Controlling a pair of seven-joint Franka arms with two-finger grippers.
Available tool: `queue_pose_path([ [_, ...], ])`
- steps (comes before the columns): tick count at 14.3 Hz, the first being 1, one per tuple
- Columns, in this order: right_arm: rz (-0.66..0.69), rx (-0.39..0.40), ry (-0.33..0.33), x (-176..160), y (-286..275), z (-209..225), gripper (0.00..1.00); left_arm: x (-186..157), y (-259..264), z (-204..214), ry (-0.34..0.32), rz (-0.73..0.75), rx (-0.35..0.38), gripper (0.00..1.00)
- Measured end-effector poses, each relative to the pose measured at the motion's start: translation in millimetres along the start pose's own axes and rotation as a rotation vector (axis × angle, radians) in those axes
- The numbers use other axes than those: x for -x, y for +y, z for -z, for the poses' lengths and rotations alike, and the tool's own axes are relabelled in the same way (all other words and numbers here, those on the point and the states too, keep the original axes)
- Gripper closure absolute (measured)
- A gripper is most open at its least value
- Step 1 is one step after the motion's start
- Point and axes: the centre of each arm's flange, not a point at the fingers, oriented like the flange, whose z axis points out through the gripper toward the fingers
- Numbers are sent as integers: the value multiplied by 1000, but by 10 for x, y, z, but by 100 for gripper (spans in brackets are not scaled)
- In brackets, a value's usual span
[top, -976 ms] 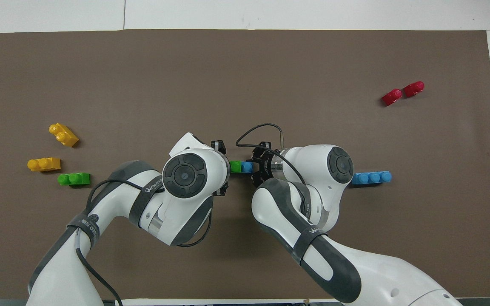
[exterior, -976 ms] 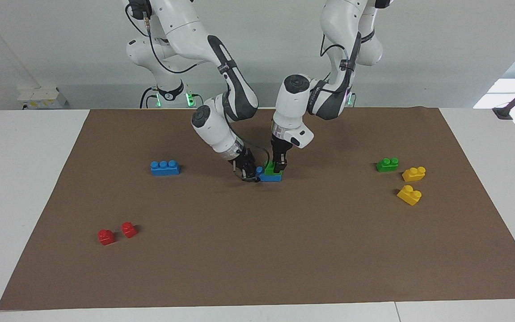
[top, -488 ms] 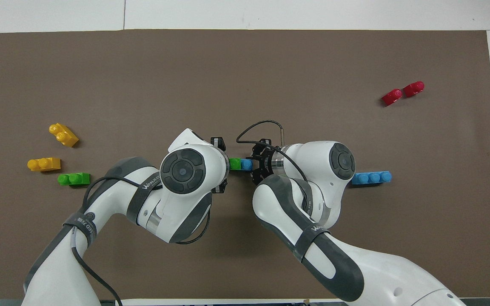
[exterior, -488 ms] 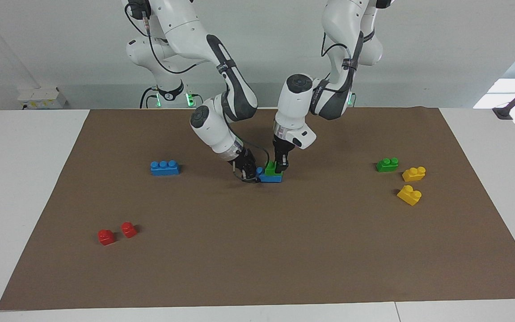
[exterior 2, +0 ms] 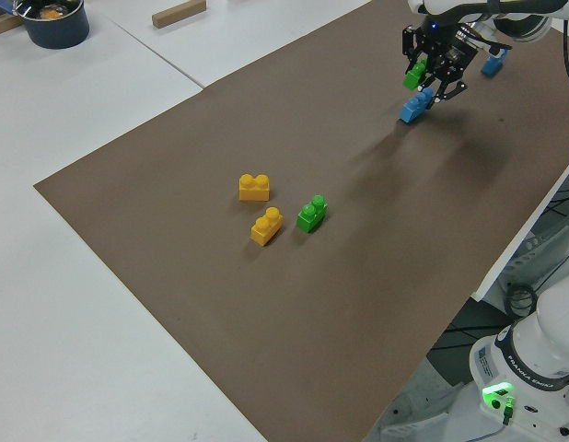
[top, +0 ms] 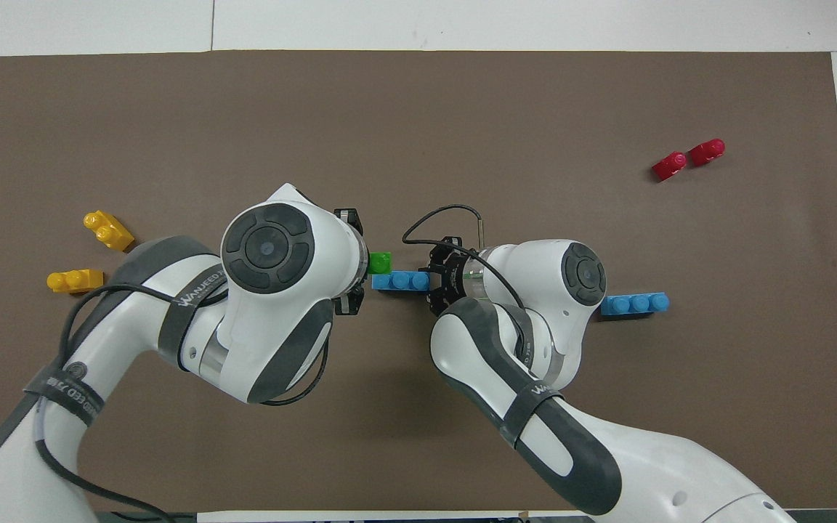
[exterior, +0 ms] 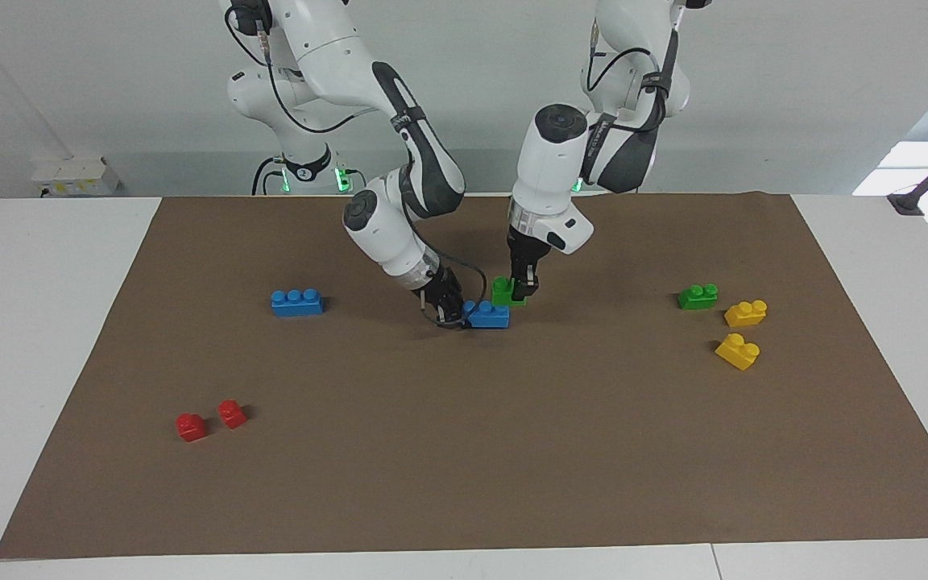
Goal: Remove green block with left arm and hold with right
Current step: 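Pull the green brick away with the left gripper while the right gripper holds blue, then carry the green brick toward the yellow bricks while the right gripper carries blue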
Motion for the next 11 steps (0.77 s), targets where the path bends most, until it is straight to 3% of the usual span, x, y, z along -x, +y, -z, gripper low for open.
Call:
queue_pose_path([
  [3,-8,3,-3,-32,-37,27,65,-179,-20,280,10,-40,-10,66],
  [5,-6,51,-26,-96,-206,196,65,-391,35,372,18,-73,-18,66],
  [8,44,105,-20,-438,-780,996,65,-857,193,350,32,-153,-38,66],
  [11,123,105,-25,-1124,-1206,1826,65,-1480,328,260,34,-254,-65,66],
])
